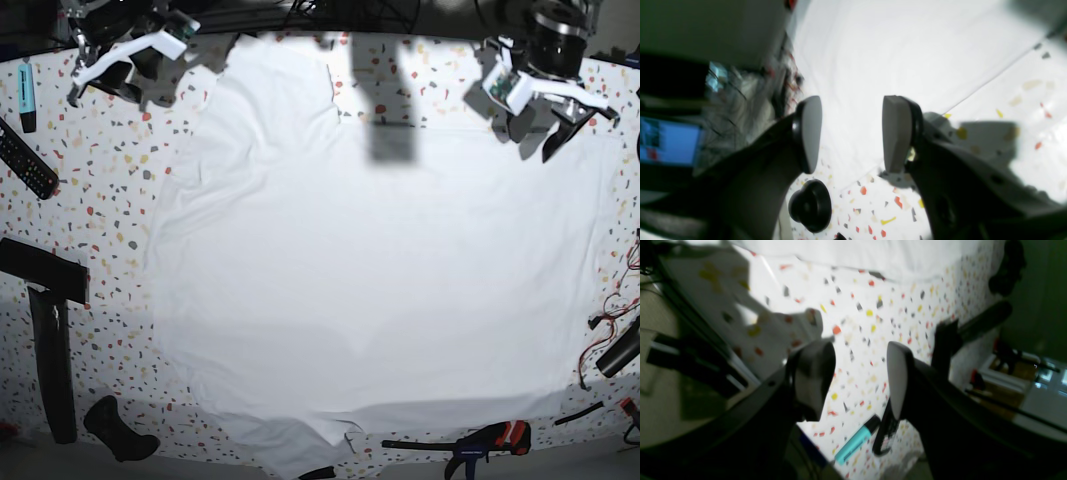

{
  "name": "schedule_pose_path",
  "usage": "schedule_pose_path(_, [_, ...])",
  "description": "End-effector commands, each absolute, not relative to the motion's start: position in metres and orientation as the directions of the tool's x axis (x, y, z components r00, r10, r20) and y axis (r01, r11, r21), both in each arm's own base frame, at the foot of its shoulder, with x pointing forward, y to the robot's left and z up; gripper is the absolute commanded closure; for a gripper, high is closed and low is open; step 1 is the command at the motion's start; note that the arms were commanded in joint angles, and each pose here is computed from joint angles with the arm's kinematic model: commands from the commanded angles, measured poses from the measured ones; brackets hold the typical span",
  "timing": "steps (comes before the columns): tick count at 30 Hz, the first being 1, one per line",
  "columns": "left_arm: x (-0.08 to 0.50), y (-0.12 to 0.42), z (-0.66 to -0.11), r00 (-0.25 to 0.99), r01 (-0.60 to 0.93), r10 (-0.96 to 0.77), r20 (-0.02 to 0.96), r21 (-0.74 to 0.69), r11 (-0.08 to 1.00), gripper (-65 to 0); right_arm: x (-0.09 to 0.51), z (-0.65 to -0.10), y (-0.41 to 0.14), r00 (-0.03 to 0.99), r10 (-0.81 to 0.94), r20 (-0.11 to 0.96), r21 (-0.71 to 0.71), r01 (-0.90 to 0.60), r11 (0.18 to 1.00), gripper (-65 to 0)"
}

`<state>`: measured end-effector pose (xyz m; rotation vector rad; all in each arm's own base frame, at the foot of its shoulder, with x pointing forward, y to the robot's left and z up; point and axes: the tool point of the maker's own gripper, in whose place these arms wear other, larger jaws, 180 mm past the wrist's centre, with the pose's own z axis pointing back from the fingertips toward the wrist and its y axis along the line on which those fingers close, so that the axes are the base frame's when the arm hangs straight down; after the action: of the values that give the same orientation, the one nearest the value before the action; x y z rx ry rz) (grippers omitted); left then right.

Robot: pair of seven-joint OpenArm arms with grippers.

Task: Fold the T-shirt properly
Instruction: 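Position both grippers above the shirt's collar-side corners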

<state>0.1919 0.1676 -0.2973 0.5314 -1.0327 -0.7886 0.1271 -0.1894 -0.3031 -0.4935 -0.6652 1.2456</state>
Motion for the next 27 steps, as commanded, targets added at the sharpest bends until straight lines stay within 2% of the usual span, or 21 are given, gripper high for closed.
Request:
schedule_pose_path(1, [0.200, 0.170, -0.286, 0.265, 0.296, -0.782, 0.564, 0.725, 0.622, -28.1, 0.129, -0.296, -0.185, 0.165, 0.964, 0.210, -0.686, -0.678, 0.265, -29.7])
schedule_pose_path(3, [0.208, 0.174, -0.285, 0.251, 0.314, -0.794, 0.554, 0.729, 0.608, -28.1, 0.127, -0.298, -0.182, 0.187, 0.955, 0.232, -0.679, -0.672, 0.297, -29.7])
schedule_pose_path(8, [0.217, 0.178, -0.285, 0.116, 0.448, -0.906, 0.406, 0.793, 0.413, -28.1, 0.123, -0.300, -0.176, 0.258, 0.925, 0.278, -0.663, -0.645, 0.379, -29.7])
schedule_pose_path(14, [0.216, 0.176, -0.294, -0.024, 0.556, -0.915, 0.402, 0.766, 0.322, -28.1, 0.122, -0.301, -0.174, 0.283, 0.912, 0.295, -0.656, -0.634, 0.409, -29.7])
schedule_pose_path(27, [0.210, 0.270, -0.386, 0.038, 0.662, -0.963, 0.265, 0.716, 0.223, -28.1, 0.123, -0.300, -0.172, 0.270, 0.913, 0.305, -0.657, -0.635, 0.407, -29.7])
